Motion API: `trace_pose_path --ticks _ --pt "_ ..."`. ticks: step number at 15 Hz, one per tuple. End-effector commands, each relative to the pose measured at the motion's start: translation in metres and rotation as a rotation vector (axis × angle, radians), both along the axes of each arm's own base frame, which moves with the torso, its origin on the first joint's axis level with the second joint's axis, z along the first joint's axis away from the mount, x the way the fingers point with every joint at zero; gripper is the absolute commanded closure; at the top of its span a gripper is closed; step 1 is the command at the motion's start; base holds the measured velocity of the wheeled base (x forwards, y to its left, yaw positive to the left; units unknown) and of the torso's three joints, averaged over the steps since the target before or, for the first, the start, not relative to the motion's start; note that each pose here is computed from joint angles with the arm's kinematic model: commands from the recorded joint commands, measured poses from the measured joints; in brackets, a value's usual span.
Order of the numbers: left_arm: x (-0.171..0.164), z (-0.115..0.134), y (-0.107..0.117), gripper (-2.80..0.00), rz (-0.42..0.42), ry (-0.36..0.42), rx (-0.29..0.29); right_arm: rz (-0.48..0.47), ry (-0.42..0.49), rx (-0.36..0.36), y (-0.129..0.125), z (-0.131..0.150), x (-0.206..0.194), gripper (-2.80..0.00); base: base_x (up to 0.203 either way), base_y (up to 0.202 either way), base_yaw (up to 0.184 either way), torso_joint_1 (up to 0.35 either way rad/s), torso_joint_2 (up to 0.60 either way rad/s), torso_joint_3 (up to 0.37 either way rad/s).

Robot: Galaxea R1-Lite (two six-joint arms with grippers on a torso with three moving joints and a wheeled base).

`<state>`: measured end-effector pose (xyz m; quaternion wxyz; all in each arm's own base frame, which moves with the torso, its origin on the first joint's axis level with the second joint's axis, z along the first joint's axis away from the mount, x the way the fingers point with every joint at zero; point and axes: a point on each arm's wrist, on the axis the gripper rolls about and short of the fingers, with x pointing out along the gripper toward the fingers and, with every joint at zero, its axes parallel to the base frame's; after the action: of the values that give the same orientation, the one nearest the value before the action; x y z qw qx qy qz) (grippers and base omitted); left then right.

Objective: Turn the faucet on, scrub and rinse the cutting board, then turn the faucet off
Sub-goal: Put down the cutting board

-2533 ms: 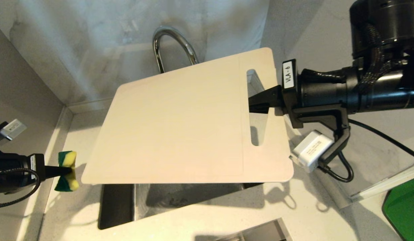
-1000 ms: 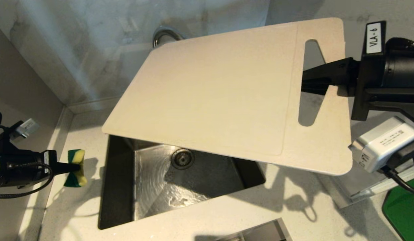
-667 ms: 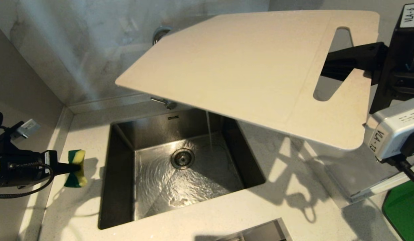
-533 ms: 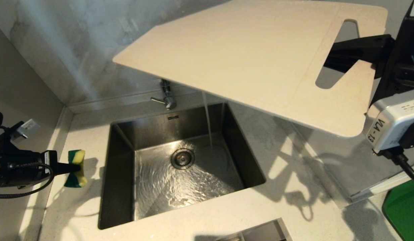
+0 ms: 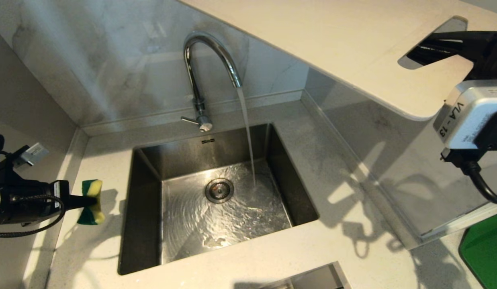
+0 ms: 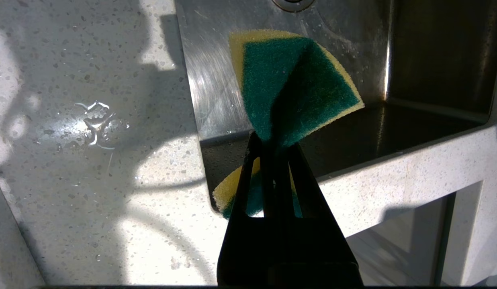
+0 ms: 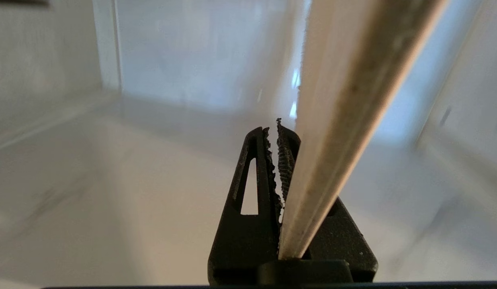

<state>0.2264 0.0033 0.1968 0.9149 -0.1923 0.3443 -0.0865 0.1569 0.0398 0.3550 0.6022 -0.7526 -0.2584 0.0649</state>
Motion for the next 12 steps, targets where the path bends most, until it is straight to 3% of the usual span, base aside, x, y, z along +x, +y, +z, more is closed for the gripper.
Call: trace_pose_path --ticks 1,7,10,12 --pt "0.0 0.0 0.0 0.0 -0.001 0.001 -0.001 -0.045 0.004 0.055 -0.001 -0.008 -0.003 0.0 0.0 0.0 0.0 0.0 0.0 0.0" --pt "0.001 -0.001 -0.001 0.0 -0.003 0.005 -0.003 -0.07 0.028 0.133 0.024 -0.018 -0.014 0.0 0.0 0.0 0.0 0.0 0.0 0.0" --pt "0.0 -0.001 -0.001 0.0 -0.002 0.005 -0.004 -0.156 0.011 0.18 0.033 -0.025 -0.017 0.0 0.0 0.0 0.0 0.0 0.0 0.0" --pt "0.001 -0.001 -0.001 0.0 -0.002 0.005 -0.005 -0.207 -0.005 0.172 0.031 -0.024 -0.02 0.0 0.0 0.0 0.0 0.0 0.0 0.0"
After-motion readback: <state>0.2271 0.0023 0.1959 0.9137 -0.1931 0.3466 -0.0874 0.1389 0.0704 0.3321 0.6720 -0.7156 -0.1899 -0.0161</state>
